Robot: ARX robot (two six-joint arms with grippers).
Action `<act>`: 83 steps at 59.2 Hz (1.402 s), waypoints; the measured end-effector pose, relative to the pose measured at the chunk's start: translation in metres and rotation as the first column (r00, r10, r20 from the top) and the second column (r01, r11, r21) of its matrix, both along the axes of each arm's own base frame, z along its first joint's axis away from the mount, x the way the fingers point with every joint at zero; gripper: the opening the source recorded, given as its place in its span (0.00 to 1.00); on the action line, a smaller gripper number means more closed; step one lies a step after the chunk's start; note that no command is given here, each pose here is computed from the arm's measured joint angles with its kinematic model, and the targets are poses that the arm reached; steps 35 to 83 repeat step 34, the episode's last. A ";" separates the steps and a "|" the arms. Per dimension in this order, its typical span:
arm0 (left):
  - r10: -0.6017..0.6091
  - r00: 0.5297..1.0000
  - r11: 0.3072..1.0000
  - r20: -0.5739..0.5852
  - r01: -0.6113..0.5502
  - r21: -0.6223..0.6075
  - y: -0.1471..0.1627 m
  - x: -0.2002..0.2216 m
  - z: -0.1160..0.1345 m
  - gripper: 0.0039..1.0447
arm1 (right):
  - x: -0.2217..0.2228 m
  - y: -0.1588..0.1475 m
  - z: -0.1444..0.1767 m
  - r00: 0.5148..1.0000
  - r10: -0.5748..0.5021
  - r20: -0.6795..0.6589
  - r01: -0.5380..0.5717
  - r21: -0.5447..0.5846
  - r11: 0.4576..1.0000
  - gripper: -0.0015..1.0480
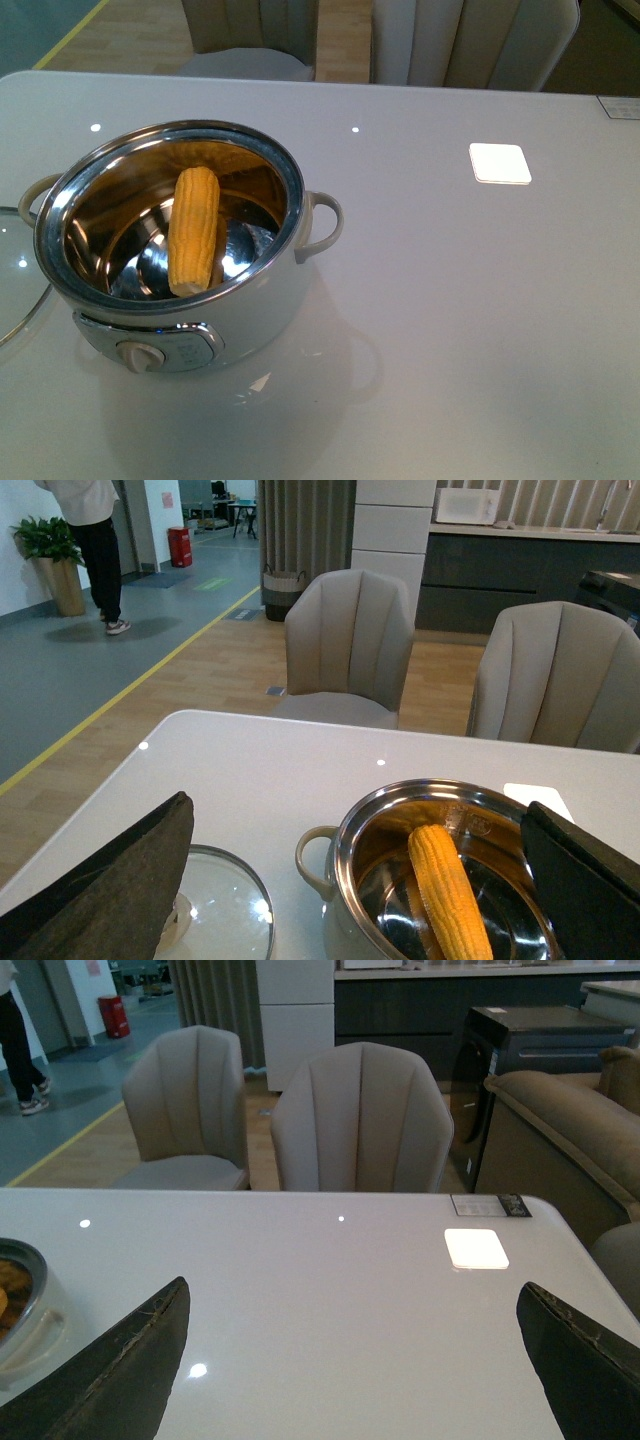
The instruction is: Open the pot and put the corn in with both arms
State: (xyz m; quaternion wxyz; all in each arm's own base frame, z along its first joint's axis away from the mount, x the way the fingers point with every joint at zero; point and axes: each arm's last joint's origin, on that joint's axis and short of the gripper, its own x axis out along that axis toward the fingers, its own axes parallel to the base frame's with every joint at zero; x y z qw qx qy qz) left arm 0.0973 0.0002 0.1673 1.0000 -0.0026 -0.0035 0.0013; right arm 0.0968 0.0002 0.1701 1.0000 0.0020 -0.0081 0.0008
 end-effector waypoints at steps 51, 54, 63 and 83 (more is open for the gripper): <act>0.000 1.000 1.000 0.000 0.000 0.000 0.000 0.000 0.000 0.94 | 0.000 0.000 0.000 1.000 0.000 0.000 0.000 0.000 1.000 0.92; 0.000 1.000 1.000 0.000 0.000 0.000 0.000 0.000 0.000 0.94 | 0.000 0.000 0.000 1.000 0.000 0.000 0.000 0.000 1.000 0.92; 0.000 1.000 1.000 0.000 0.000 0.000 0.000 0.000 0.000 0.94 | 0.000 0.000 0.000 1.000 0.000 0.000 0.000 0.000 1.000 0.92; 0.000 1.000 1.000 0.000 0.000 0.000 0.000 0.000 0.000 0.94 | 0.000 0.000 0.000 1.000 0.000 0.000 0.000 0.000 1.000 0.92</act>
